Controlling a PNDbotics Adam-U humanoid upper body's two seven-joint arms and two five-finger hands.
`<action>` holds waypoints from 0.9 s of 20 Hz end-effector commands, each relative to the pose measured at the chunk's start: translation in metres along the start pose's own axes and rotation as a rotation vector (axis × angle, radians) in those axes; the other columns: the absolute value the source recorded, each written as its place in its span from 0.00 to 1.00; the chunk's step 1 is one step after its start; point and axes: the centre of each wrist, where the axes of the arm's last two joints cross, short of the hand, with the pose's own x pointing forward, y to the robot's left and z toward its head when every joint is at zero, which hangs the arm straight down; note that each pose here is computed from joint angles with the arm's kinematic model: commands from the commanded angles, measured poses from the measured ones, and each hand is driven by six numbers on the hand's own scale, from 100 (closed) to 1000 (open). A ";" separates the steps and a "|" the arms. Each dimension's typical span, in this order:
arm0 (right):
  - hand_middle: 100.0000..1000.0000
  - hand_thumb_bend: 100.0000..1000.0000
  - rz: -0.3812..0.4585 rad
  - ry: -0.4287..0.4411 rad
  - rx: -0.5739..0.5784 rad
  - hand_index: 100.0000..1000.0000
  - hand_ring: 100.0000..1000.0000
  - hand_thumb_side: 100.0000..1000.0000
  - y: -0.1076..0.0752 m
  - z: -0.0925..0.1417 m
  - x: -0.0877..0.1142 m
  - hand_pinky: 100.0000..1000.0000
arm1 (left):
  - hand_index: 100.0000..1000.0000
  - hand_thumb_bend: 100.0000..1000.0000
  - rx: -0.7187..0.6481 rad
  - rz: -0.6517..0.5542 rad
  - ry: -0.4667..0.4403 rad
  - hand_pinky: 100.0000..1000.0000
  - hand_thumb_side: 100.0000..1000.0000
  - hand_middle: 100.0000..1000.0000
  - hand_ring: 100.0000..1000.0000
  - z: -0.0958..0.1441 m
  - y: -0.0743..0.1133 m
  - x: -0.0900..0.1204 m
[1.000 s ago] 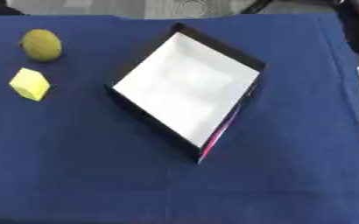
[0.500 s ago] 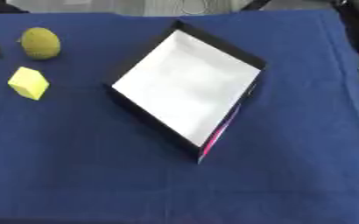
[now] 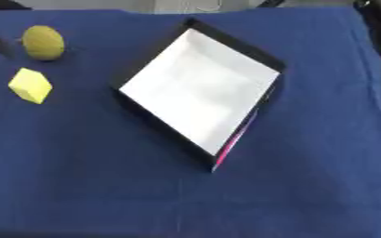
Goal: Pick up objects on the table and place them in the box.
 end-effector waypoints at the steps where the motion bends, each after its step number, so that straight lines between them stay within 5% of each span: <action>1: 0.90 0.00 0.026 -0.033 0.006 0.86 0.93 0.45 -0.004 -0.006 0.010 1.00 | 0.87 0.47 -0.057 -0.066 -0.031 0.89 0.00 0.85 0.87 0.008 0.013 -0.007; 18: 0.90 0.00 0.047 -0.018 -0.023 0.85 0.93 0.47 -0.008 -0.005 0.010 1.00 | 0.87 0.36 -0.095 -0.006 -0.050 0.88 0.12 0.85 0.86 -0.001 0.014 -0.009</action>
